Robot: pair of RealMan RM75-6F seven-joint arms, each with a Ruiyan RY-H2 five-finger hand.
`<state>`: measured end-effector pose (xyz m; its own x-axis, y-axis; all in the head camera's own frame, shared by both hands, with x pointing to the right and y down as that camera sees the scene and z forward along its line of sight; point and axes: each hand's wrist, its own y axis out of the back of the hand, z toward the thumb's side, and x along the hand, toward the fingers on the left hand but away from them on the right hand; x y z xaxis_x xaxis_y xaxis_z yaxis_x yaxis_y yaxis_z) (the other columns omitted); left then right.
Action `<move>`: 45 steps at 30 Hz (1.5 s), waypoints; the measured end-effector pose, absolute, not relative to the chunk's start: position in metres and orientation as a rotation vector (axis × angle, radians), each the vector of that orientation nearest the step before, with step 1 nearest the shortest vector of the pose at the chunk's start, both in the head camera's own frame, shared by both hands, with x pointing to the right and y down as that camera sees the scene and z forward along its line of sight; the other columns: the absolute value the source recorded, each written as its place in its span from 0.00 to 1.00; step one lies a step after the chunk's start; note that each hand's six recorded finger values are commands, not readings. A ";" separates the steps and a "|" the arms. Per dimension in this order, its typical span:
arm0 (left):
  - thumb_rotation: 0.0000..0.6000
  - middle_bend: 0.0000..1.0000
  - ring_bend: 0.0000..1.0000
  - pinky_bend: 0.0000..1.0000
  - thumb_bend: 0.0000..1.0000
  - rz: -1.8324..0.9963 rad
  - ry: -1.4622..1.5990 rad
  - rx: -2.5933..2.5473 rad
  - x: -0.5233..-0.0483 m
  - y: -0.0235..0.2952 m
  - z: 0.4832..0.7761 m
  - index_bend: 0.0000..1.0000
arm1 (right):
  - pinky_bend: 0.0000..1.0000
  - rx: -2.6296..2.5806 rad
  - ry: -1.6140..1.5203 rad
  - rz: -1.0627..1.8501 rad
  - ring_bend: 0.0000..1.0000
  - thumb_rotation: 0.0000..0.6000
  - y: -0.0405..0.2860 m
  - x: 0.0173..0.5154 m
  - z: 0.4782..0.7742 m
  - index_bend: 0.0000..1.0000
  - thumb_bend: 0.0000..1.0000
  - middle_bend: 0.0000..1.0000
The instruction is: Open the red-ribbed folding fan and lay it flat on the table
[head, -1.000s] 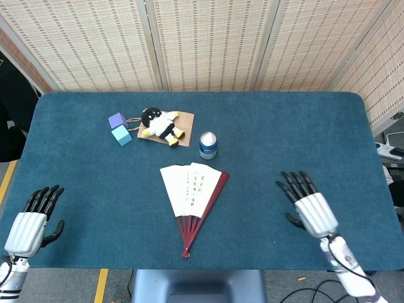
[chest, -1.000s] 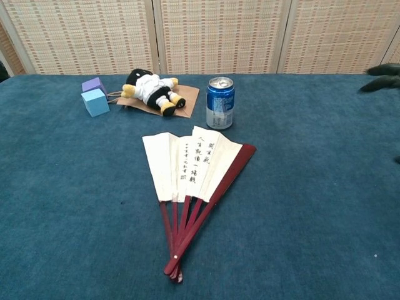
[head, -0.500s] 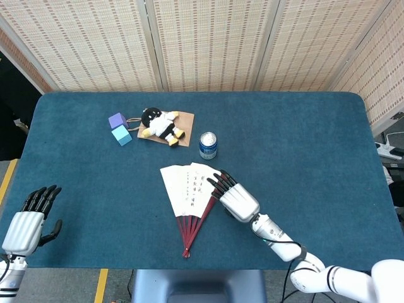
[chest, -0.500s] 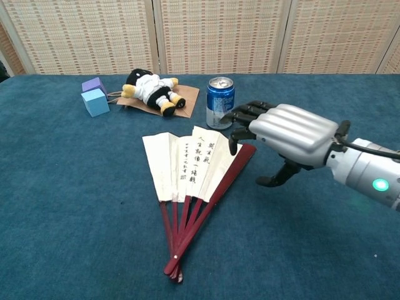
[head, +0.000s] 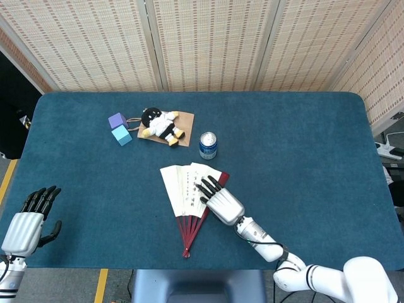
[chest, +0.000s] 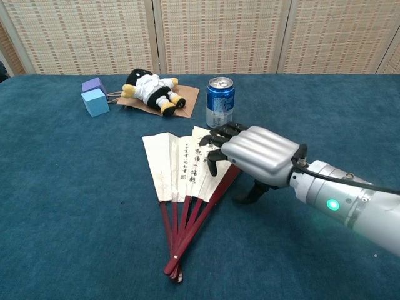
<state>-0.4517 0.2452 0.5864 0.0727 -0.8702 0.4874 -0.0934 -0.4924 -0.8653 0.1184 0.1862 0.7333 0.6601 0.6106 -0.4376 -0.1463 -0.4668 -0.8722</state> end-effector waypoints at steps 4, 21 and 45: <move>1.00 0.02 0.00 0.09 0.45 -1.504 0.966 -1.683 -0.455 0.244 0.587 0.00 | 0.00 -1.868 -0.386 0.938 0.00 1.00 0.186 0.117 0.740 0.46 0.17 0.12; 1.00 0.03 0.01 0.09 0.45 -1.586 0.945 -1.650 -0.463 0.243 0.593 0.00 | 0.00 -1.863 -0.484 0.919 0.00 1.00 0.180 0.098 0.761 0.51 0.27 0.17; 1.00 0.00 0.00 0.12 0.47 -1.448 1.150 -2.010 -0.449 0.244 0.605 0.19 | 0.04 -1.836 -0.704 0.693 0.07 1.00 0.144 0.081 0.679 0.59 0.64 0.21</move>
<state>-0.4486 0.2444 0.6048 0.1215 -0.8057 0.5797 -0.3826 -0.5769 -0.7217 0.0809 0.1443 0.6790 0.6652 0.7329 -0.1426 0.1540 -0.3215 -0.9343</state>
